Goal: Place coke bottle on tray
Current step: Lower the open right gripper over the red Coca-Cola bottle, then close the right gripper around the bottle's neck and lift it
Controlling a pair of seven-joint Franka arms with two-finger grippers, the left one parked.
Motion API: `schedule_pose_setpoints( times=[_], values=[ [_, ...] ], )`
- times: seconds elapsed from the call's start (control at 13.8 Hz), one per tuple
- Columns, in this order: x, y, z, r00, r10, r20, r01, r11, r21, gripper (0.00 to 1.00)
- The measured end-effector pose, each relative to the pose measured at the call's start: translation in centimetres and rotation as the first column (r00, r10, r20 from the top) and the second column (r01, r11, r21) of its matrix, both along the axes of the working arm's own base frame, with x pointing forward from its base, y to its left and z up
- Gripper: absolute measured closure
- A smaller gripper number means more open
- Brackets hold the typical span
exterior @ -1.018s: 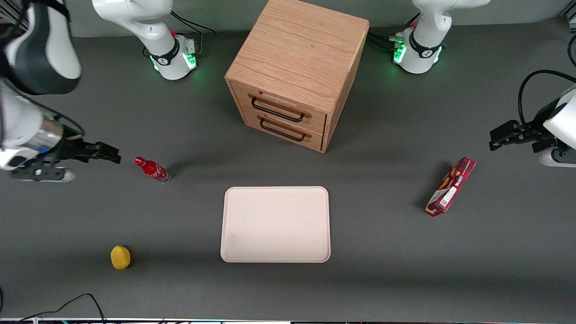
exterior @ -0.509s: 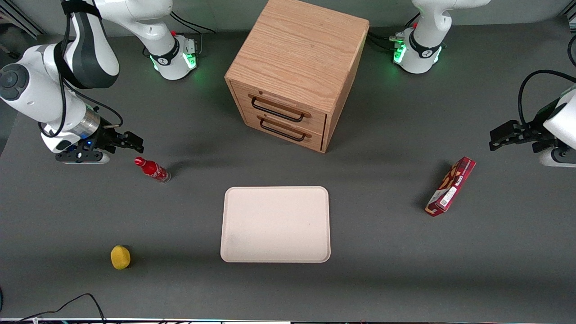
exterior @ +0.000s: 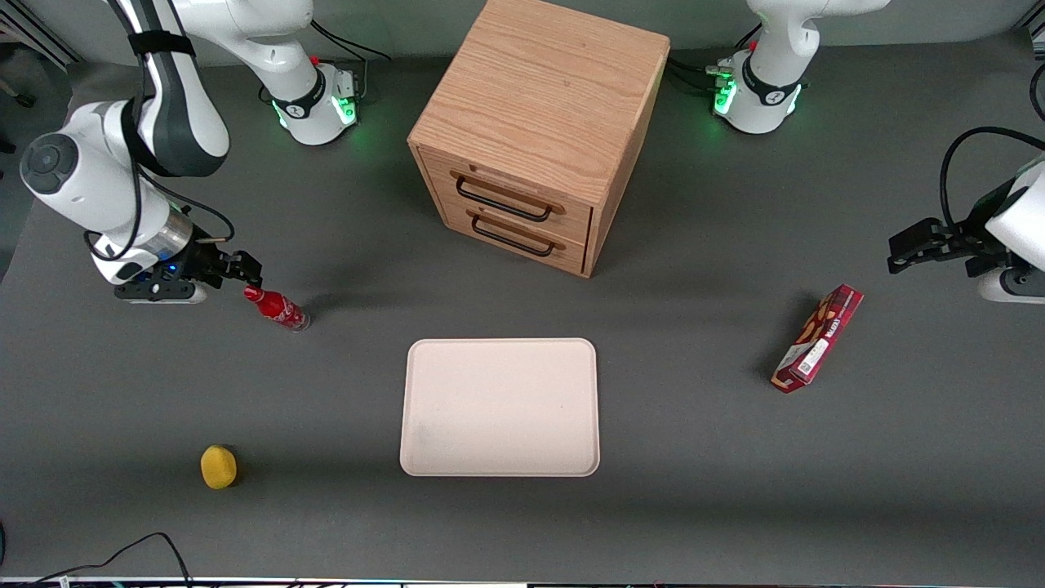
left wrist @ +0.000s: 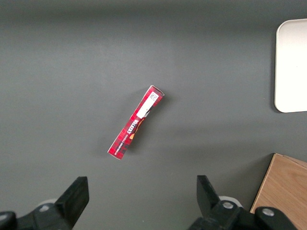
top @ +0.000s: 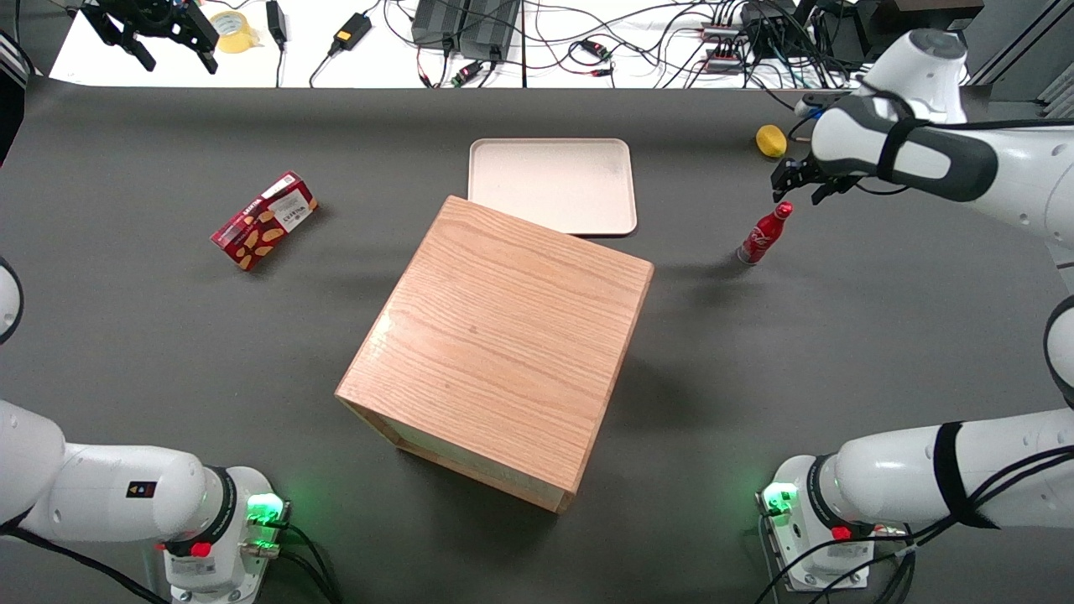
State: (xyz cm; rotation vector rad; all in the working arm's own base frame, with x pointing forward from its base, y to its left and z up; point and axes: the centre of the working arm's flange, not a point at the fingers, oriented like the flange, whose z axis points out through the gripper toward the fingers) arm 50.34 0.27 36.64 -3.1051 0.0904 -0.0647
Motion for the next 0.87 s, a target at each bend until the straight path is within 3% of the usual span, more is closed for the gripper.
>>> schedule_pose_setpoints(
  times=[0.22,0.29,0.44,0.51,0.65,0.87],
  values=[
    [0.4,0.0,-2.7,1.0,-0.002,0.013,0.002,1.0,-0.003,0.23],
    [0.6,0.0,-3.3,1.0,-0.002,0.011,0.002,1.0,-0.003,0.28],
    [0.7,0.1,-3.8,1.0,-0.001,0.011,0.001,1.0,-0.004,0.5],
    [0.7,0.1,-3.9,1.0,-0.001,0.013,0.001,1.0,-0.004,0.5],
    [0.8,0.1,-3.8,1.0,0.0,0.015,0.0,1.0,-0.004,0.67],
    [0.8,0.1,-3.8,1.0,0.0,0.015,0.0,1.0,-0.004,0.69]
  ],
)
